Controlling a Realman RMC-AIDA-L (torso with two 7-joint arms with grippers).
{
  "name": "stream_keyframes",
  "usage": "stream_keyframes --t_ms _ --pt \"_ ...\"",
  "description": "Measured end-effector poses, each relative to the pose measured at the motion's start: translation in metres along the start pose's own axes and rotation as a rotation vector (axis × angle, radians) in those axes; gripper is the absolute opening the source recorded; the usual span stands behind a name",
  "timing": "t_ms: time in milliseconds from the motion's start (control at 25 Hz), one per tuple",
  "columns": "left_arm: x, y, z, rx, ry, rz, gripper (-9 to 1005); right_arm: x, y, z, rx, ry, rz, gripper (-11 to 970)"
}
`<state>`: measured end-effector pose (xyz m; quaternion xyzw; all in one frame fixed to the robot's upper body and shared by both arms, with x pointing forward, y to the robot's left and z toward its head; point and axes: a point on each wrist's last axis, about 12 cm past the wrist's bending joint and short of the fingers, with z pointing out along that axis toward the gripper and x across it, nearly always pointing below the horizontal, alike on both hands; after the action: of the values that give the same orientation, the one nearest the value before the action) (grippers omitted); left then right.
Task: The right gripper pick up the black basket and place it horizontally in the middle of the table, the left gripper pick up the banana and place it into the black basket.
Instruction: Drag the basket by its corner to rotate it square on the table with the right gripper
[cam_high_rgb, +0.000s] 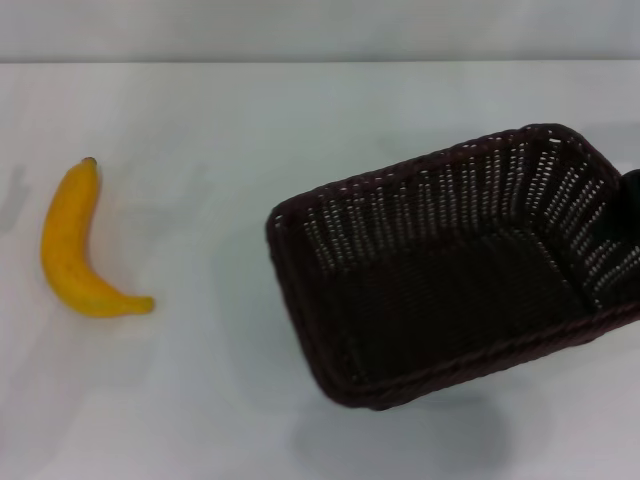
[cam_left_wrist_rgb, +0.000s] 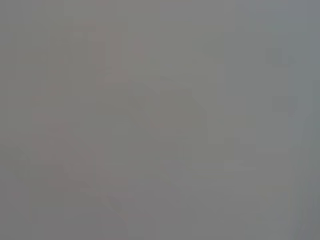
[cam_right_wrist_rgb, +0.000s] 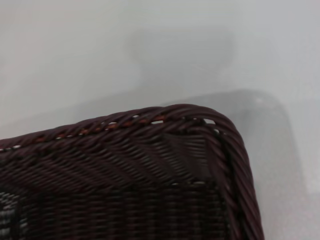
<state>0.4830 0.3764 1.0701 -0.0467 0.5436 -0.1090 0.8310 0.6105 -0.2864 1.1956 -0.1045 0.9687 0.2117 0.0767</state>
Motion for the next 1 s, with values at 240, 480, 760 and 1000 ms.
stream_keyframes --t_ms 240,480,760,1000 --pt "0.002 -0.002 -0.004 -0.011 0.001 -0.007 844 -0.001 -0.009 0.005 0.168 0.02 0.001 152" --pt "0.003 -0.003 -0.006 -0.014 0.0 -0.018 844 -0.002 0.006 0.009 0.284 0.055 -0.161 143" --pt "0.001 -0.006 -0.008 -0.002 -0.018 -0.034 843 -0.002 0.025 0.012 0.319 0.111 -0.219 207" --pt "0.0 -0.005 -0.011 -0.009 -0.029 -0.034 842 0.0 0.03 0.01 0.305 0.139 -0.175 442"
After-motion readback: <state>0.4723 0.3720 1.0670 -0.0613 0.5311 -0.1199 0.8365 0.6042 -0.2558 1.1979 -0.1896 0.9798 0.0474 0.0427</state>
